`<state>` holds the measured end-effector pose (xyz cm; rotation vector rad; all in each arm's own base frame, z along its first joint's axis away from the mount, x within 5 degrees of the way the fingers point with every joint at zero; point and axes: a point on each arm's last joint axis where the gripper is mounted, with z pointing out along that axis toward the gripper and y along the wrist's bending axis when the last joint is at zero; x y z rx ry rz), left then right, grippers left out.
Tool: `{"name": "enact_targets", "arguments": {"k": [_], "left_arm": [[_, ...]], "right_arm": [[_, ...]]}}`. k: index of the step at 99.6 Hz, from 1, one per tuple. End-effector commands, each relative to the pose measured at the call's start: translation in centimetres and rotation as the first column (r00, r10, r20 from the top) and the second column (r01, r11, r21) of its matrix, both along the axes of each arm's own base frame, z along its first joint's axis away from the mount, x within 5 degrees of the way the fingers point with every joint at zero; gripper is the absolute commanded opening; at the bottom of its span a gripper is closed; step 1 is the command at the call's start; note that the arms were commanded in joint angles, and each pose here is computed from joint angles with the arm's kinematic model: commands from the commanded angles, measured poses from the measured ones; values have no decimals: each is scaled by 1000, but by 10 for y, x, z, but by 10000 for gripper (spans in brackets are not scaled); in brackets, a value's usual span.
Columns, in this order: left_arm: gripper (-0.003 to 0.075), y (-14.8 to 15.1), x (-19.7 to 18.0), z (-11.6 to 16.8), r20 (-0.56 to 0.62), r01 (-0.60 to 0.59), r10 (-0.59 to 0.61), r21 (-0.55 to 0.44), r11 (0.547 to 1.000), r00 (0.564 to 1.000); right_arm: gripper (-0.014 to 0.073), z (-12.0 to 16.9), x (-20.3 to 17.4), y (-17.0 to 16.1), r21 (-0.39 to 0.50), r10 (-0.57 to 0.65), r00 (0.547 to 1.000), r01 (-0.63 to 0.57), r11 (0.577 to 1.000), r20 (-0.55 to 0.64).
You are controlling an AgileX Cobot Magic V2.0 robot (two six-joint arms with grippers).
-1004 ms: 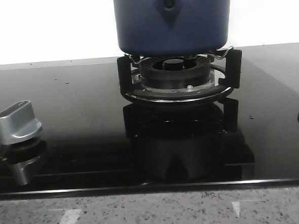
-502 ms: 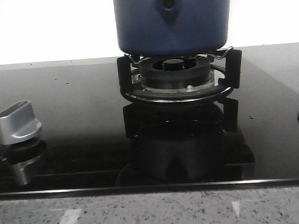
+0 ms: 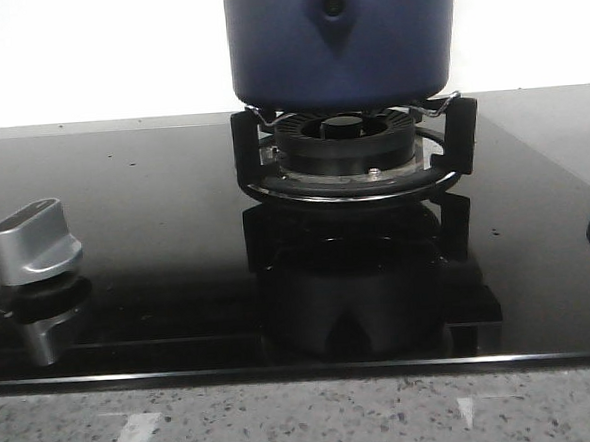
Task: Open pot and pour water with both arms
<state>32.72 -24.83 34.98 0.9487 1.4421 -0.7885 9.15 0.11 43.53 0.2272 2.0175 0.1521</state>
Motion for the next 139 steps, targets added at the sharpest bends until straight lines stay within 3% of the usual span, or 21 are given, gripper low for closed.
{"name": "enact_targets", "arguments": {"k": [1,31,105,127,139], "left_arm": [[337,2,-9,37,21,9,-6,-142,990,1000],[337,3,-3,31,4,-41,42,-123,992,999],[341,0,-5,28,-13,2,-4,-139,990,1000],[520,-1,-4,26,-36,1,-7,-146,989,999],[539,1,-3,30,-32,-4,-1,-154,988,999]], "right_arm": [[-69,14,-2,0,-18,6,996,-4,1000,93],[-69,14,-2,0,-18,6,996,-4,1000,84],[-69,12,-3,-1,-19,5,998,-4,1000,67],[-69,12,-3,-1,-19,5,998,-4,1000,62],[-69,12,-3,-1,-19,5,998,-4,1000,66]]}}
